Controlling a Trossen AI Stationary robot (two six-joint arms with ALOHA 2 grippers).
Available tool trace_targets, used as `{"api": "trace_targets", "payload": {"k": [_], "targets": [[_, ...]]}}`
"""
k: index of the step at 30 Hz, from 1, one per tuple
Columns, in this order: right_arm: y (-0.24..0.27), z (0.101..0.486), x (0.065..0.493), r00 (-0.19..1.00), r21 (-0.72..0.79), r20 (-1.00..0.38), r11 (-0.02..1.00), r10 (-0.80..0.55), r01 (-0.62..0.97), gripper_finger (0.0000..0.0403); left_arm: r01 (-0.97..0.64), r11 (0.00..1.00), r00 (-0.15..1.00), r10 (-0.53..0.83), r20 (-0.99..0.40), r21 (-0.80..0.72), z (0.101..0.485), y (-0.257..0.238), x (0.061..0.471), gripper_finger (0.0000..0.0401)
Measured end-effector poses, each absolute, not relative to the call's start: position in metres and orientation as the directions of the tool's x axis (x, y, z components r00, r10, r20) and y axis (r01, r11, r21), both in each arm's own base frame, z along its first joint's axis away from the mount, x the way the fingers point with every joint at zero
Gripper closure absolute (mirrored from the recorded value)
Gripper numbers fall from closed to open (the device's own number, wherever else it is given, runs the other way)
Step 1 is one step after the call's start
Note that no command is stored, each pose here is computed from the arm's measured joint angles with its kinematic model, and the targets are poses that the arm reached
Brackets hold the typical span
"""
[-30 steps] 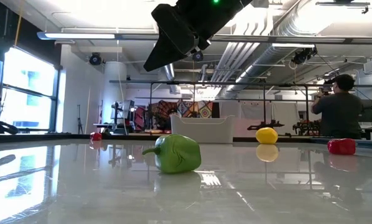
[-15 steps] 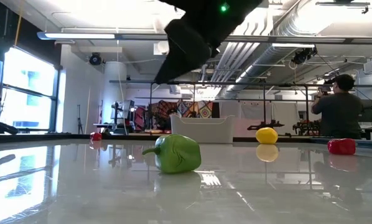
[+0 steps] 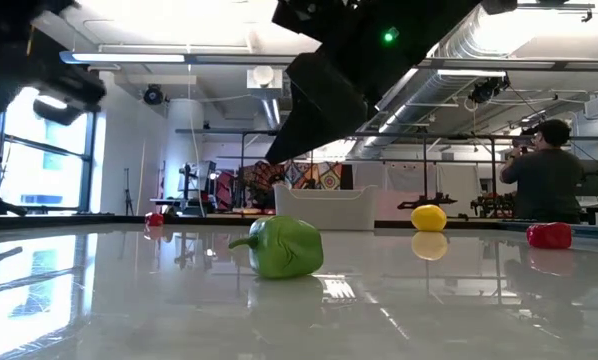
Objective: Sort produce into baskets
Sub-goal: Adjust the black bin
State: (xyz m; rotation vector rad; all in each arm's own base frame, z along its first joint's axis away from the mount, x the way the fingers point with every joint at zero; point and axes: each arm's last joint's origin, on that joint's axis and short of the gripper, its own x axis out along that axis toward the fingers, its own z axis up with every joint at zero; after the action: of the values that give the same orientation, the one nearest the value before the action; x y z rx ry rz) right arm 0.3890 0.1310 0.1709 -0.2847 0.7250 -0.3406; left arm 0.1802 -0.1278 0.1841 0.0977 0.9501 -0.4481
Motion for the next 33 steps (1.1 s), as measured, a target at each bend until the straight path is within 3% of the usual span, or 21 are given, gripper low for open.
{"api": "trace_targets", "payload": {"k": [9, 20, 26, 33], "targets": [[0.147, 0.172, 0.384, 0.717, -0.383, -0.571, 0.902, -0.400, 0.198, 0.0258, 0.474, 0.849, 0.365, -0.430, -0.826, -0.232, 0.181, -0.126, 0.175, 0.0401], [0.147, 0.172, 0.383, 0.717, -0.386, -0.569, 0.901, -0.402, 0.200, 0.0258, 0.412, 0.910, 0.381, -0.223, -0.897, -0.051, 0.175, -0.119, 0.166, 0.0401], [0.145, 0.173, 0.382, 0.705, -0.391, -0.567, 0.892, -0.426, 0.225, 0.0258, 0.396, 0.918, 0.486, -0.181, -0.855, 0.032, 0.186, -0.115, 0.166, 0.0401], [0.145, 0.178, 0.381, 0.711, -0.383, -0.561, 0.894, -0.424, 0.231, 0.0258, 0.358, 0.934, 0.565, -0.225, -0.794, -0.010, 0.206, -0.109, 0.156, 0.0401]]}}
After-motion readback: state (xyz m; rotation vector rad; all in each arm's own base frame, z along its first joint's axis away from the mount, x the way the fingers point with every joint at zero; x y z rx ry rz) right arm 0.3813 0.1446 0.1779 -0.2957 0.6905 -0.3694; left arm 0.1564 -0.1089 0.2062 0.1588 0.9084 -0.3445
